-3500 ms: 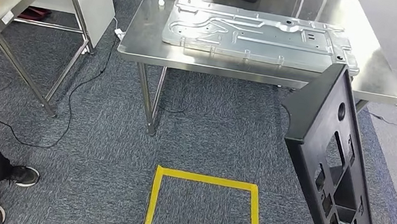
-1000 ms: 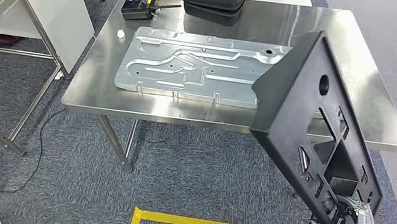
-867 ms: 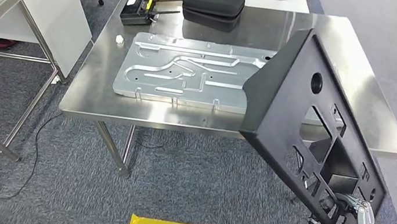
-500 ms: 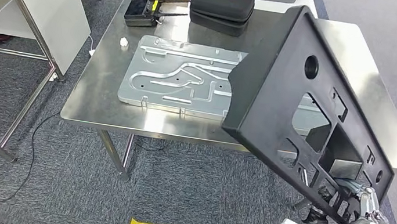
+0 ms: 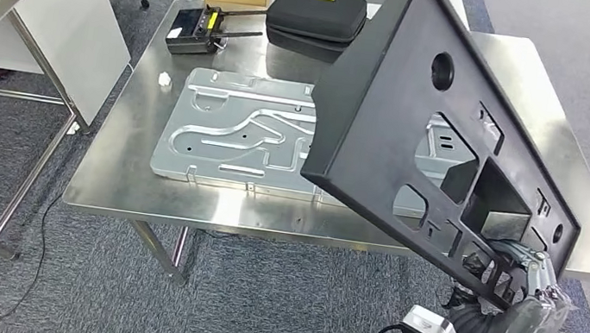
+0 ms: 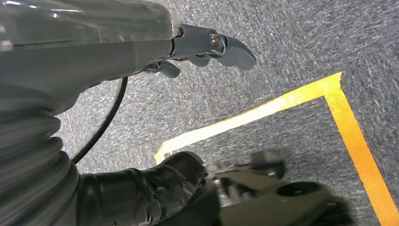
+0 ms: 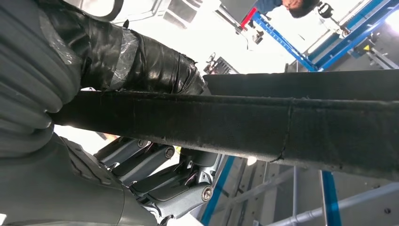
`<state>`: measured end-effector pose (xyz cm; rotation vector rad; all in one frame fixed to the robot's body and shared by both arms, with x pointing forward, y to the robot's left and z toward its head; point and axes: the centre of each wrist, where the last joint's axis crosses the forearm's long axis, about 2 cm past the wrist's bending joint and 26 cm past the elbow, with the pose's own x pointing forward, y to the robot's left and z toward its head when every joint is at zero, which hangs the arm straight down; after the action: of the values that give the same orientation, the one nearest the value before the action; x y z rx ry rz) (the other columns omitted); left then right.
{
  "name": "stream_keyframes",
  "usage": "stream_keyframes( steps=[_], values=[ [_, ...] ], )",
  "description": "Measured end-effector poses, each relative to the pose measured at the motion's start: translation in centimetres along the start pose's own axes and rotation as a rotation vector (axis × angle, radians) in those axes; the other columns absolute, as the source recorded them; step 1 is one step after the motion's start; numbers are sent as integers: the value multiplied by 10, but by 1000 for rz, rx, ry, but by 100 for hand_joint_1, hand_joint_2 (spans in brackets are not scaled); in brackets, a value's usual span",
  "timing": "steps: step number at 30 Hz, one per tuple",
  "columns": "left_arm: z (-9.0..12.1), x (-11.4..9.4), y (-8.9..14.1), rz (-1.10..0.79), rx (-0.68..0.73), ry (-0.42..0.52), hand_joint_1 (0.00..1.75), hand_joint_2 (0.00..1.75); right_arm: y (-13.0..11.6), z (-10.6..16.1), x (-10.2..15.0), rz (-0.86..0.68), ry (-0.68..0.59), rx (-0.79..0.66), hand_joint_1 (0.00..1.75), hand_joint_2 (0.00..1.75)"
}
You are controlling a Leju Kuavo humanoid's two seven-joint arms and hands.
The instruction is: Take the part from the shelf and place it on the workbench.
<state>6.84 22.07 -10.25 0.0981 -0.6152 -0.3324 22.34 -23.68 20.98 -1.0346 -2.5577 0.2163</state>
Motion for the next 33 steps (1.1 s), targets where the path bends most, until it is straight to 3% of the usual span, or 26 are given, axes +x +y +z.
stream_keyframes(
  steps=[33],
  values=[
    [-4, 9, 0, -29, 30, 20, 0, 175, 25, -22, -5, -49, -32, 59, 175, 175]
  ],
)
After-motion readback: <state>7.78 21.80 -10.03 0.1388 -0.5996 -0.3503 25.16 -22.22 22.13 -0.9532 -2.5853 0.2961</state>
